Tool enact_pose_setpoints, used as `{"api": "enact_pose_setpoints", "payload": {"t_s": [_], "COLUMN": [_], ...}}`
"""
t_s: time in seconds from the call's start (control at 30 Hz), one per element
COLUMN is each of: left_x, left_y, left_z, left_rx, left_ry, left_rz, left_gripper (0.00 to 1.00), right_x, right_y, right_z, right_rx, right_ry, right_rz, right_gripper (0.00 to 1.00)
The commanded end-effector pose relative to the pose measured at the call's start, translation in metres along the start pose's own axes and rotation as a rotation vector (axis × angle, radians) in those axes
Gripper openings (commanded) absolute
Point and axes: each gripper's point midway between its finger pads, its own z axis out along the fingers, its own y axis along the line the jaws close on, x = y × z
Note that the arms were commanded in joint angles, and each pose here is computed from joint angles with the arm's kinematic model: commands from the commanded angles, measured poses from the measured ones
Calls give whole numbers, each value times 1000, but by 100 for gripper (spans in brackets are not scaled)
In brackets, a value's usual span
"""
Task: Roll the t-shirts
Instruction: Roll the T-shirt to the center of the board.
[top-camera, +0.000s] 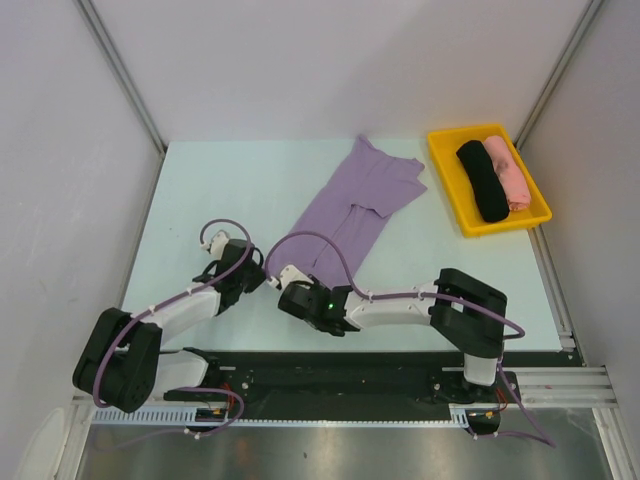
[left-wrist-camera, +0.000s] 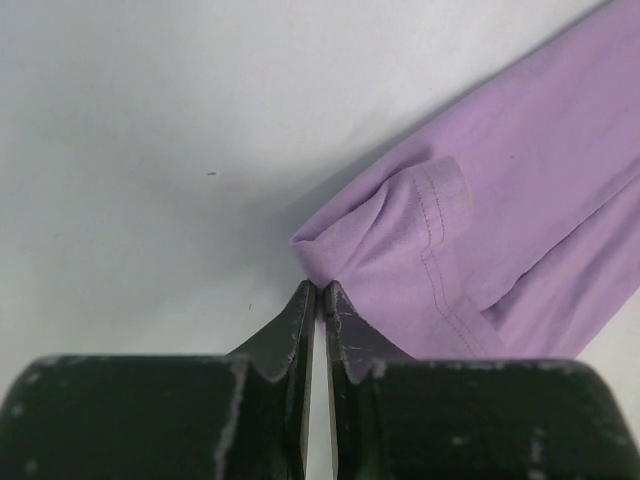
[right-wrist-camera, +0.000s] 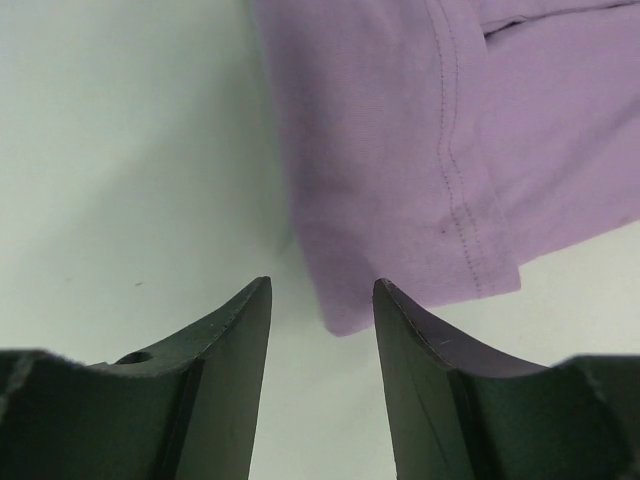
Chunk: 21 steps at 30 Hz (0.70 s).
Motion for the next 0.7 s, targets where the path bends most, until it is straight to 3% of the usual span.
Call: {"api": "enact_pose_setpoints", "payload": {"t_s": [0.0,0.3,0.5,0.67], "left_x": [-12,-13,-14,-18], "left_y": [-12,-12,-10,2], "left_z": [-2,-1,-1,-11], "left_rx": [16,6,-15,-58], "left_ry": [-23,-22,-21,-35], "left_rz": [18,26,37,73], "left_gripper": [11,11,11,7], "right_x": [13,38,27,15], "right_y": [-10,-17,-13,4], "right_z": [8,13,6,-16], "right_rx": [66,93,21,-116], "right_ry": [26,81,46,20], "right_rz": [-73,-91,-48,-10], "right_gripper": [51,43,19,10]}}
